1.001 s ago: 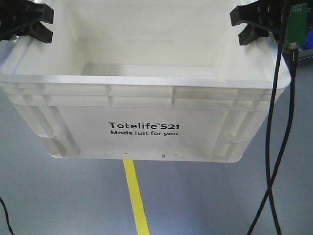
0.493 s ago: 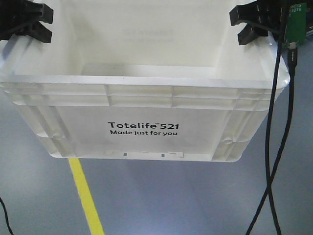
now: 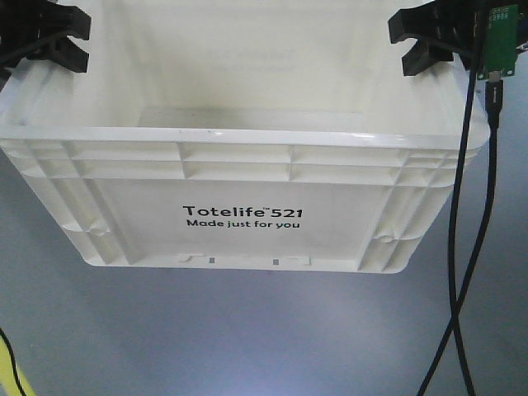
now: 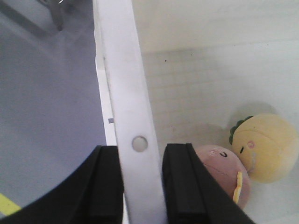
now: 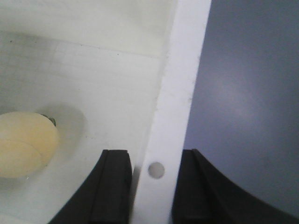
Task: Place moving items into box and shelve
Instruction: 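Hold the crate raised with both grippers while the base drives, then keep gripping the crate rims while the base drives past blue bins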
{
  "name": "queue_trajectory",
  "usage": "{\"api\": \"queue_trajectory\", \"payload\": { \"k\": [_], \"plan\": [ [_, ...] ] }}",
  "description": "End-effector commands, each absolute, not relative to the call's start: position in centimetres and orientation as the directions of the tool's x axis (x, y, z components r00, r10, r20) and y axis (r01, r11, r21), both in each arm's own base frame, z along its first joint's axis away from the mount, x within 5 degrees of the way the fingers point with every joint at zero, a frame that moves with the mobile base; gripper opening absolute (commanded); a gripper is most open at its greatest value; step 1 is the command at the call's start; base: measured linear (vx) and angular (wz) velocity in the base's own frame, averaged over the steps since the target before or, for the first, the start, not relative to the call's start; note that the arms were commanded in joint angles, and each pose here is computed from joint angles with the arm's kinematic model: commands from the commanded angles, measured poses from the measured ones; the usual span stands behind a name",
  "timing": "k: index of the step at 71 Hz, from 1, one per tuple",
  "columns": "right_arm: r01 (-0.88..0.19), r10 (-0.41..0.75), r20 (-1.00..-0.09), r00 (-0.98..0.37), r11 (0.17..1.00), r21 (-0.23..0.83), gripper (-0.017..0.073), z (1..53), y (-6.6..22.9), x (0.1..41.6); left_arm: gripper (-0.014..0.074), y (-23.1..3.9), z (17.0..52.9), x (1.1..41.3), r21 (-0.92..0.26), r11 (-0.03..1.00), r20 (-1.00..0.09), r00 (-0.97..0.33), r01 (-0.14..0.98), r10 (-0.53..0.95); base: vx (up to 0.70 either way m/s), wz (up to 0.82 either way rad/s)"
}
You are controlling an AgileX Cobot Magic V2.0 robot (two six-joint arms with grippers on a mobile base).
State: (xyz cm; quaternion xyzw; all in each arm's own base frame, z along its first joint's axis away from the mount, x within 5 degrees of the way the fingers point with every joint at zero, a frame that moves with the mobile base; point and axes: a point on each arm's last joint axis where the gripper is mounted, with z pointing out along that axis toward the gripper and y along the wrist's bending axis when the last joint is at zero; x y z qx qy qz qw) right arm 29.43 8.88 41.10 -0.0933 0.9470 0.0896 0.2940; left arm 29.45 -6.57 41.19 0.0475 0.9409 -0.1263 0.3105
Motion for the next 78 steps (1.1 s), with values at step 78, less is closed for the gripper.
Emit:
{"api": "queue_trajectory", "payload": {
  "k": [78],
  "plan": [
    [-0.282, -0.103, -0.726, -0.68, 0.951, 0.129, -0.0012, 44.56, 8.93, 28.52, -0.0017, -7.02, 44.86, 28.44, -0.254, 0.941, -0.744, -0.667, 0.225, -0.042, 0.34, -0.48]
  ]
}}
